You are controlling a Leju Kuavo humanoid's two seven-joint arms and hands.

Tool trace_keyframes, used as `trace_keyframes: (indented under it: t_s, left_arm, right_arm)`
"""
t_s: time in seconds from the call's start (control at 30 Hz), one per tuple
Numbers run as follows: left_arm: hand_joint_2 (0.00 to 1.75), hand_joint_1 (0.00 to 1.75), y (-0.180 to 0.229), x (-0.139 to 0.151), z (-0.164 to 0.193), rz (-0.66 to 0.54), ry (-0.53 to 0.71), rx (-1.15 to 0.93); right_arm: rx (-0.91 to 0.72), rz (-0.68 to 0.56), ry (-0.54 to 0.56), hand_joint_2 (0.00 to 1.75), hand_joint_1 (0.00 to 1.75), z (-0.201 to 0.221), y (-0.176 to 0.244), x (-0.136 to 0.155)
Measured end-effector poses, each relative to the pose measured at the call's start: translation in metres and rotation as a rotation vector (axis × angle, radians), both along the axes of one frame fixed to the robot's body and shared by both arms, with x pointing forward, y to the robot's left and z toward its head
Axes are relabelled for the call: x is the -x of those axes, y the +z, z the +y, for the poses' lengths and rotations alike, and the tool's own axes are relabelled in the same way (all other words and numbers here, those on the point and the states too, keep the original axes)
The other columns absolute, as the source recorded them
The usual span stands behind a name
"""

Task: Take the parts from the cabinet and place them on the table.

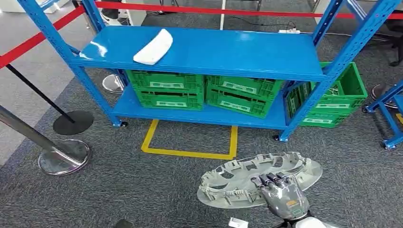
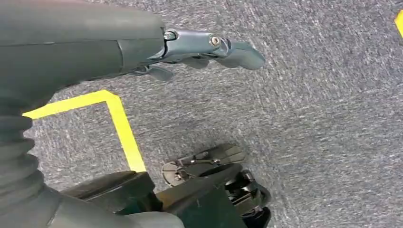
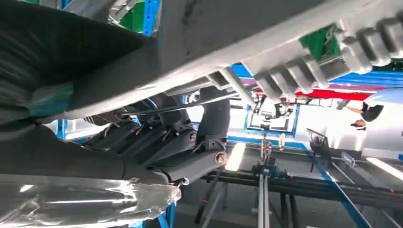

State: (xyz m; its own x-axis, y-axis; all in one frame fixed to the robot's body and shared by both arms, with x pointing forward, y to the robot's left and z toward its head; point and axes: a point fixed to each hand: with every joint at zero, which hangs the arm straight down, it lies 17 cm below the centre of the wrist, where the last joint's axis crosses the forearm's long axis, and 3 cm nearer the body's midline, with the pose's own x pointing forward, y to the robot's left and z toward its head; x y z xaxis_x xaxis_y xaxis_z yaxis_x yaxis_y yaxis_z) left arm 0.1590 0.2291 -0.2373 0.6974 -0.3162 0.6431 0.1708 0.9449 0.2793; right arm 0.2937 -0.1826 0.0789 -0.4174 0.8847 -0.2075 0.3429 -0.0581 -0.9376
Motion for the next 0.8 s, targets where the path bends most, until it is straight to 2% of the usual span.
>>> trace_keyframes:
  t_s: [0.8]
  left_arm:
    - [1.75, 0.0, 0.0, 0.0, 0.0, 0.0, 0.0, 0.0]
  right_arm:
    - [0.0, 0.0, 0.0, 1.75, 1.75, 0.0001, 0.0, 0.0]
